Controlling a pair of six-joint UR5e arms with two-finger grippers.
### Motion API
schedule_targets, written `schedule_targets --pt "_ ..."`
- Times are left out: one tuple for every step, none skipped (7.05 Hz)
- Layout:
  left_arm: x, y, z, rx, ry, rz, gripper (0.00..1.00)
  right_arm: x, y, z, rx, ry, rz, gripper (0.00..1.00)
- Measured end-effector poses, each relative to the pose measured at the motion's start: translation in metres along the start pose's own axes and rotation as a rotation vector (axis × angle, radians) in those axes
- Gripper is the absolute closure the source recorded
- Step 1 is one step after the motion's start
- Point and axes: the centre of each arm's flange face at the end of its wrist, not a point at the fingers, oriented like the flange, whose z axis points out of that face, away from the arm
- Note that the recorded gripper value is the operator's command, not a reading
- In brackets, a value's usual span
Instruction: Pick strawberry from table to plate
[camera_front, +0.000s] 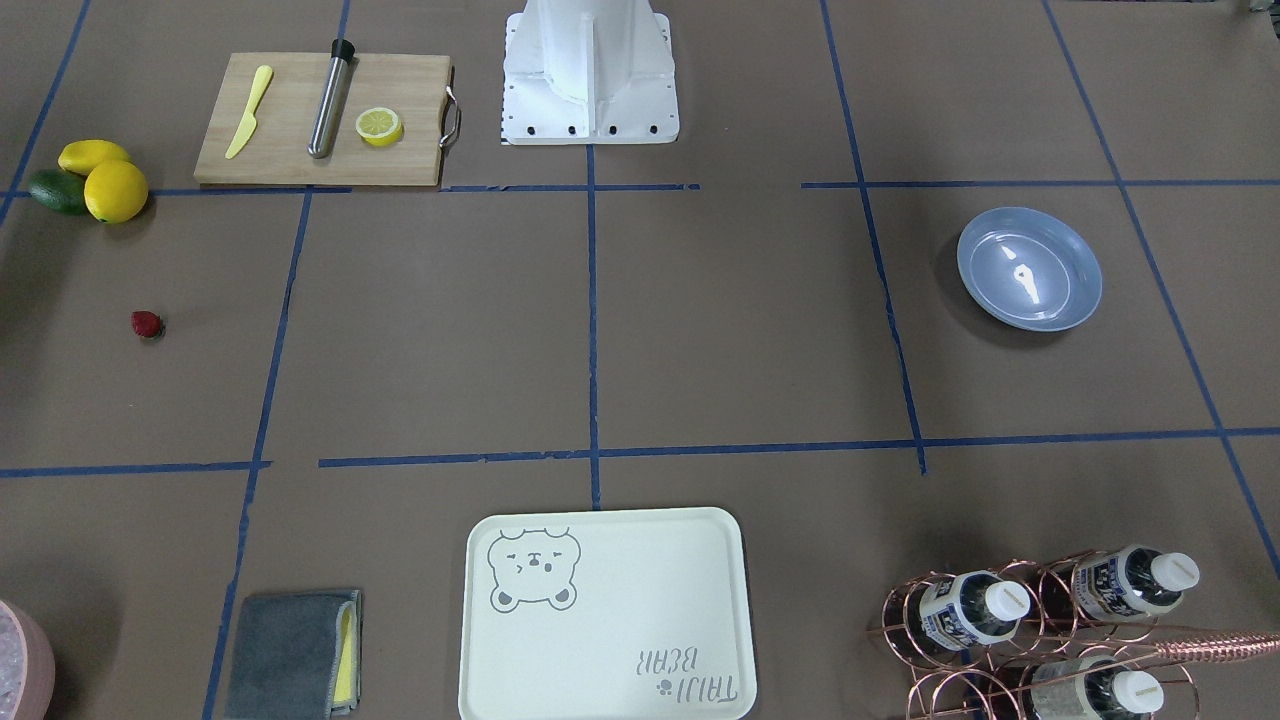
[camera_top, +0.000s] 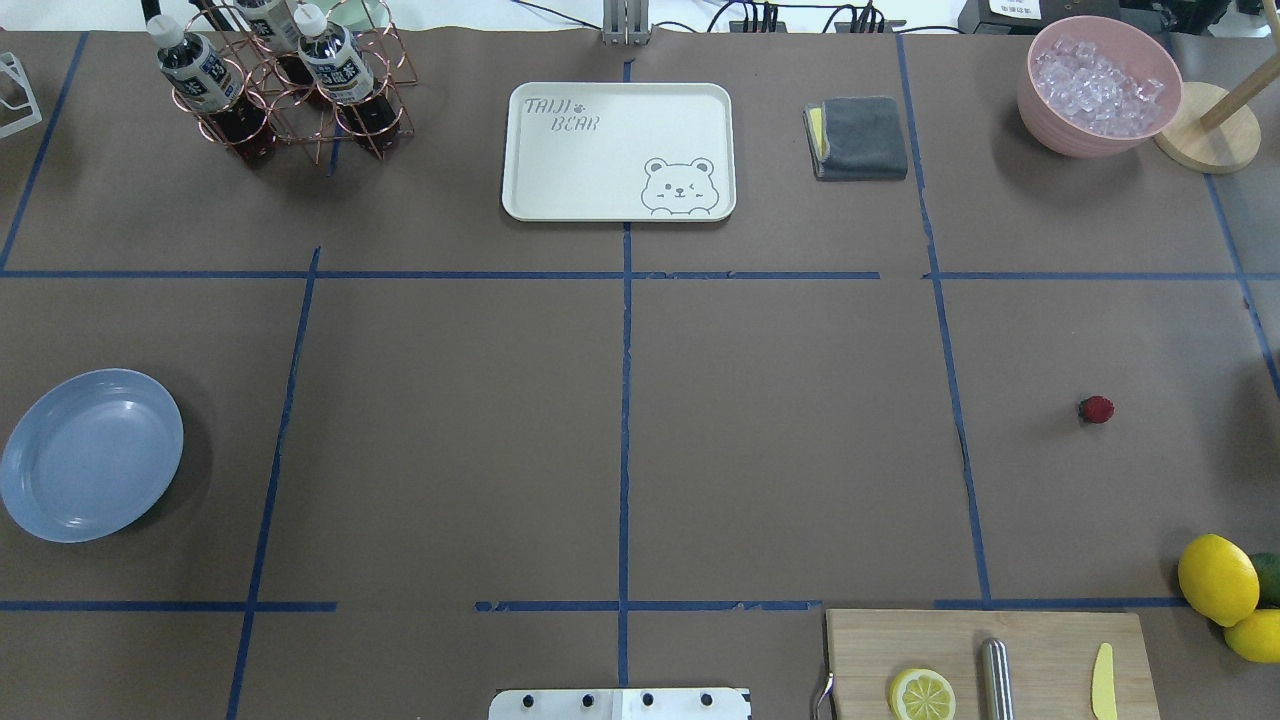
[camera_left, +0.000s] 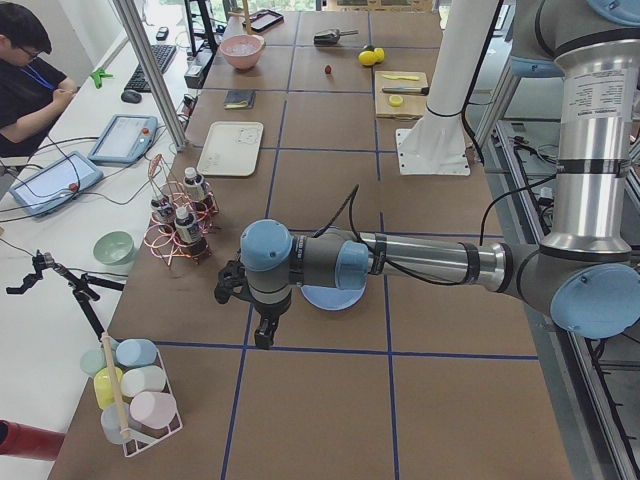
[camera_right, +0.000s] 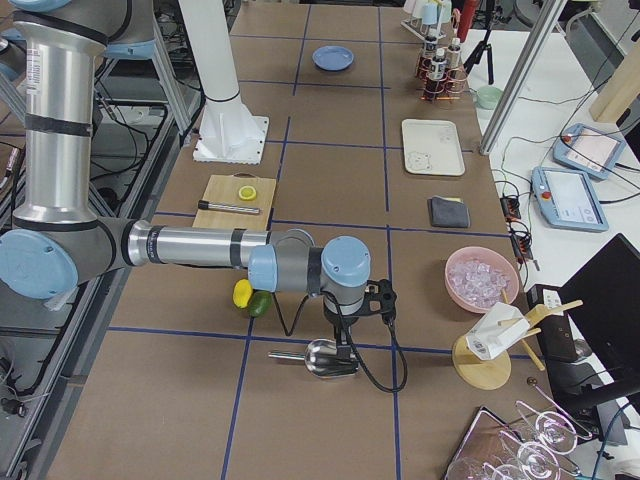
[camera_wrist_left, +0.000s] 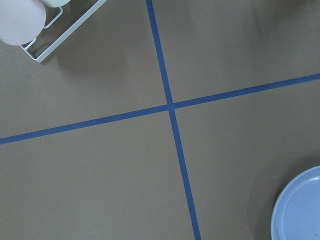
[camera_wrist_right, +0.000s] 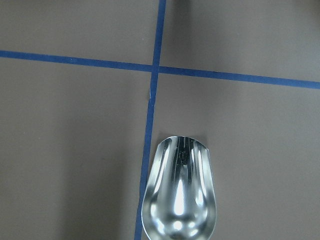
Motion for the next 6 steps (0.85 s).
schedule_targets --pt "0.001 0.0 0.001 -0.001 0.001 0.002 0.0 0.0 0.0 0.0 0.0 0.0 0.0 0.0" --pt "0.003 -0.001 0.001 -0.001 0.001 0.007 0.0 0.0 0.0 0.0 0.0 0.0 -0.001 0.0" --pt "0.005 -0.002 0.0 0.003 0.001 0.015 0.0 0.0 -0.001 -0.001 0.005 0.001 -0.005 0.0" --pt "0.007 -0.003 0.0 0.019 -0.005 0.037 0.0 -0.004 -0.004 -0.003 0.032 -0.004 -0.03 0.0" --pt "0.01 -0.003 0.002 0.044 -0.012 0.079 0.0 -0.01 -0.008 -0.008 0.076 -0.021 -0.07 0.0" --pt "0.017 -0.007 0.004 0.07 -0.015 0.125 0.0 -0.016 -0.011 -0.013 0.11 -0.042 -0.103 0.0"
